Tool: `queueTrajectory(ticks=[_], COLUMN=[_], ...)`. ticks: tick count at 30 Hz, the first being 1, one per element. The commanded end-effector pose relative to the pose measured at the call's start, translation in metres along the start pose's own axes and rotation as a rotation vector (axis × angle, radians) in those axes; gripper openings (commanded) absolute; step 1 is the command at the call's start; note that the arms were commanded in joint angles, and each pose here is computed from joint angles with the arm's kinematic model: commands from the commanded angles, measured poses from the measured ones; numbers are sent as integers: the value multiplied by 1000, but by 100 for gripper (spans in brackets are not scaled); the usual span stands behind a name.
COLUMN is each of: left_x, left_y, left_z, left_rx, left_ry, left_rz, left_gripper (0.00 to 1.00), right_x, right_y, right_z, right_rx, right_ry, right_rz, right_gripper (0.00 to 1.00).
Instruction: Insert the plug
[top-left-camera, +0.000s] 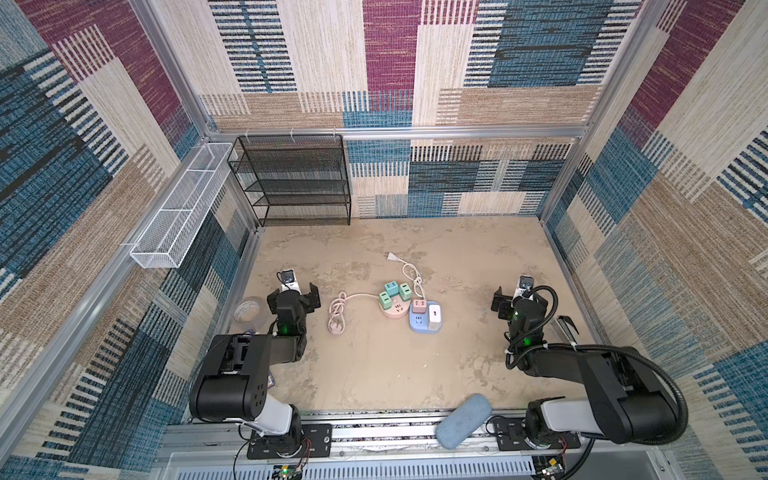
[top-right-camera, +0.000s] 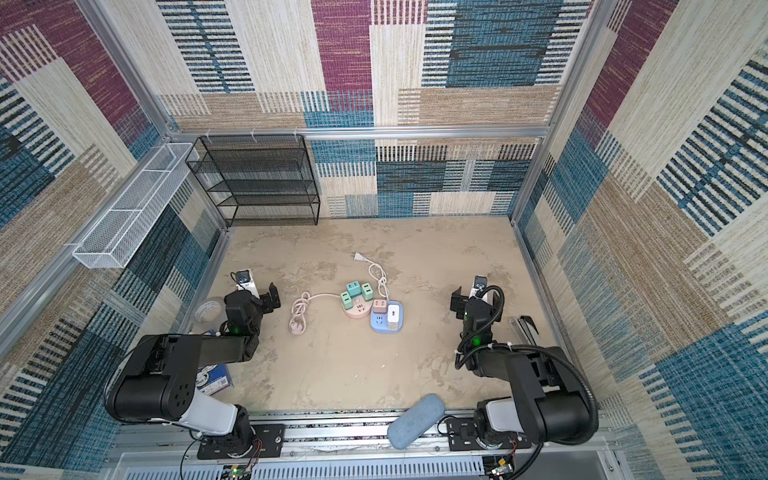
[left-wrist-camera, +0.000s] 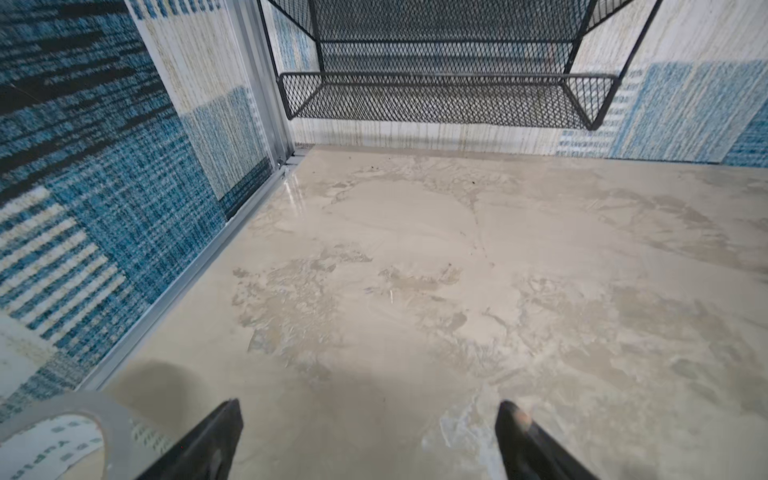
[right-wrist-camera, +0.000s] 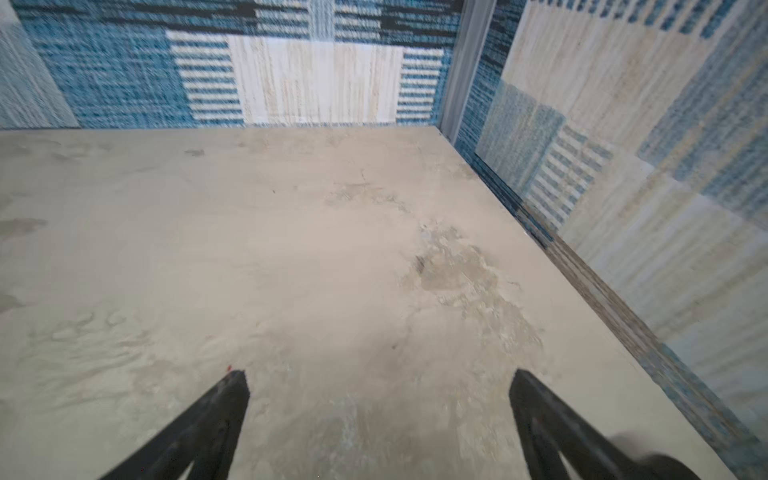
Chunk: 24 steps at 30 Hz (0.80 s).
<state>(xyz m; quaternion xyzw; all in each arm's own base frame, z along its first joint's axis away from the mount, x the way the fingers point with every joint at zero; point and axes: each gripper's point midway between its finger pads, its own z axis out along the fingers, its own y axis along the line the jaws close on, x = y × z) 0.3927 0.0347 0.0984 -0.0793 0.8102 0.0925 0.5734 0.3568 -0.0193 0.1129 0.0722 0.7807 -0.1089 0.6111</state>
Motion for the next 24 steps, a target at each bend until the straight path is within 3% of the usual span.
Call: queueTrajectory(ticks=[1, 4, 5, 6, 8, 24], left_x=[-2, -1, 0, 0, -1, -1], left_y=[-4, -3, -3, -3, -3, -3], left_z=[1, 1, 1, 1, 1, 1], left_rx=[19, 16, 17, 18, 17, 16], left_ry=[-5, -5, 3, 4, -1, 0], left_rz=[12, 14, 13, 14, 13, 13], left_gripper=[100, 100, 100, 100, 100, 100], right_x=[-44, -31, -39, -33, -38, -35], right_y=[21, 17, 14, 15, 14, 23], right_z=[2, 8, 3, 8, 4, 5], right_rx=[-151, -234, -230, -229, -229, -284], right_ry=[-217, -178, -234, -175, -219, -192], right_rz=[24, 73, 83, 76, 82, 55], right_gripper=[100, 100, 100, 100, 100, 100])
